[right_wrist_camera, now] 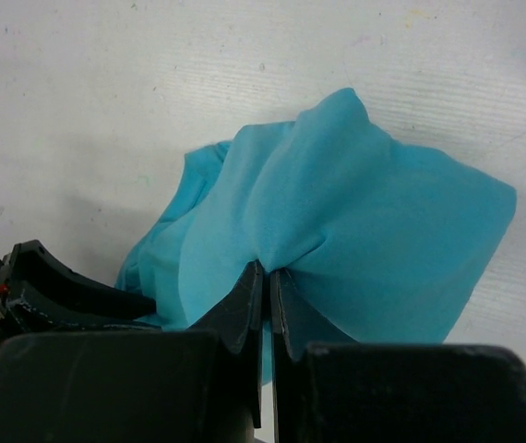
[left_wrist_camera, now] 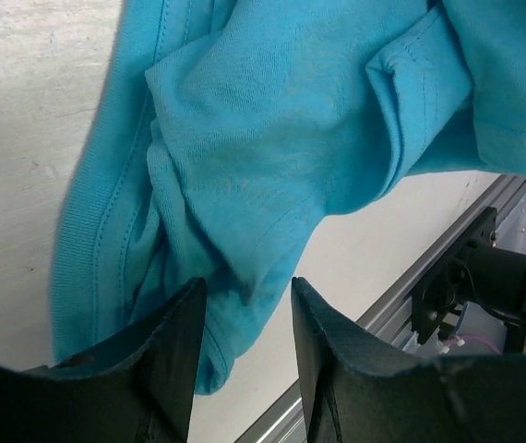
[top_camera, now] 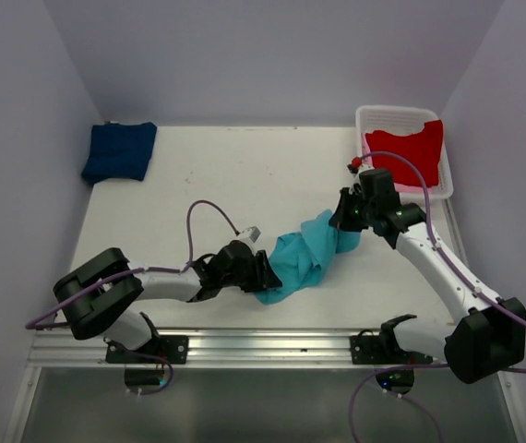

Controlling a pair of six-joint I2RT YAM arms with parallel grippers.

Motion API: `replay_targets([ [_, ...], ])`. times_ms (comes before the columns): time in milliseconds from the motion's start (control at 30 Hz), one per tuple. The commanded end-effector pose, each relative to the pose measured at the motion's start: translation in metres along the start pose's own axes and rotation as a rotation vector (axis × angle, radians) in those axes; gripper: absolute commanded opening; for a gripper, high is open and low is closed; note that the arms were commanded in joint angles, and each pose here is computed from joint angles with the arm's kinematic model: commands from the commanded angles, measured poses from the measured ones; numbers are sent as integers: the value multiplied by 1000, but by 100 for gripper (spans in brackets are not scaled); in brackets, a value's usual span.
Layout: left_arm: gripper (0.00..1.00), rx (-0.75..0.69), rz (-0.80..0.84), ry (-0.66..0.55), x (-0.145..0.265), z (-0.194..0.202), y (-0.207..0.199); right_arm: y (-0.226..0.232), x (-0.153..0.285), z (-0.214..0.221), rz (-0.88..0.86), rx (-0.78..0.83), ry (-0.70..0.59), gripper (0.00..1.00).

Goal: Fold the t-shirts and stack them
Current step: Flatten the tshirt out

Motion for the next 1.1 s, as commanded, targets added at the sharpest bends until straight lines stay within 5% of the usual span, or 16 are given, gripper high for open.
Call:
replay_targets([
  [0,46,27,-11,-48,-4,-10,-10,3,5,-7,-15,25,-63,0],
  [567,37,69,74,-21,-18,-4,-23,-1,2,-2,-5,25,-59,0],
  [800,6,67,64,-22,-23,-4,-21,-1,1,1,-11,23,-54,0],
  [1067,0,38,134,-79,-10,-14,-35,-5,2,6,1,29,-47,0],
])
Point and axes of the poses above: each gripper's point midway between its finger pads, its own x axis back along the fingers, its own y axis along the line the jaws close on, z = x × y, the point moved 7 cm from there along x, back along the fingers, and after that the axes turned 4 degrees about -x, right-handed, at the moved point
